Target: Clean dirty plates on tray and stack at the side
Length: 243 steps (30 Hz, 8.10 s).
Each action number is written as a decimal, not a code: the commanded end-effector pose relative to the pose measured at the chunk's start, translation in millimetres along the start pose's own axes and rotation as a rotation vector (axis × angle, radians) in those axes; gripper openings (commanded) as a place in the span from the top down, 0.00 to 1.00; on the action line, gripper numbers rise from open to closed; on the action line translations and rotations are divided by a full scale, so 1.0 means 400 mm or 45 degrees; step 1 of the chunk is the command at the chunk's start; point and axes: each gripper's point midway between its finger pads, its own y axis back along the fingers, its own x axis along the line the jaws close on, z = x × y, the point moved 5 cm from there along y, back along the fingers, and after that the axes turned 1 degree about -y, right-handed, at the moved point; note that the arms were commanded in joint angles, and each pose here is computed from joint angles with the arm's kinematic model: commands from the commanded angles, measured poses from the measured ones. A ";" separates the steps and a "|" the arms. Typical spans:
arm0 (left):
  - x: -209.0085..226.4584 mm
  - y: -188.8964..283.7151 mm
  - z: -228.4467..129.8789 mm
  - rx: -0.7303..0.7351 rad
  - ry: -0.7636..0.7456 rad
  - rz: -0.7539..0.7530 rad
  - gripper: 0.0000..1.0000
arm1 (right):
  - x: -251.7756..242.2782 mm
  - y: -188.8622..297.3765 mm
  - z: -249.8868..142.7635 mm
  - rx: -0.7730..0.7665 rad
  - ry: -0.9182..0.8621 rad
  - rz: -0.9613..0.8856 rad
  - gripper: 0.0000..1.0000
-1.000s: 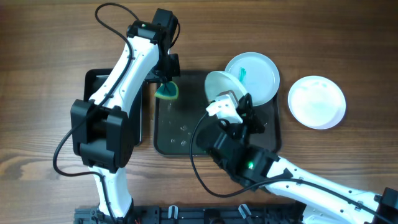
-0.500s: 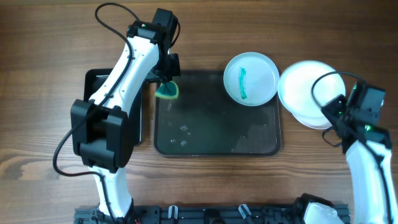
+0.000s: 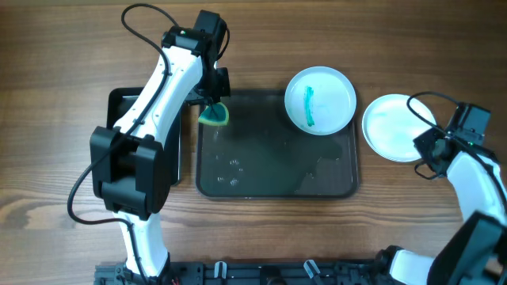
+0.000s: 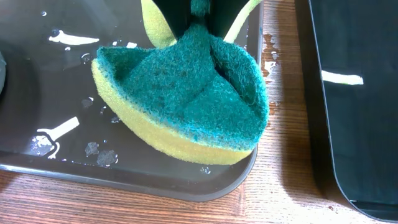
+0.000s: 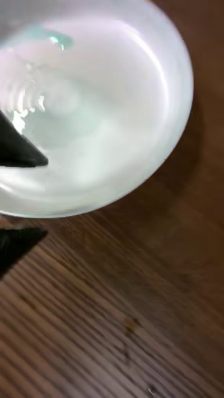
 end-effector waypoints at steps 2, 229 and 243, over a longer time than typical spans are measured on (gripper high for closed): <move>-0.013 0.011 0.007 -0.016 -0.021 -0.029 0.96 | 0.046 0.124 0.064 -0.165 0.102 0.158 0.43; -0.003 -0.057 -0.071 -0.097 0.155 -0.223 0.96 | 0.559 0.082 -0.516 0.570 1.163 0.655 0.66; -0.003 -0.057 -0.071 -0.096 0.155 -0.223 0.96 | 0.656 0.092 -0.442 0.443 1.586 0.619 0.71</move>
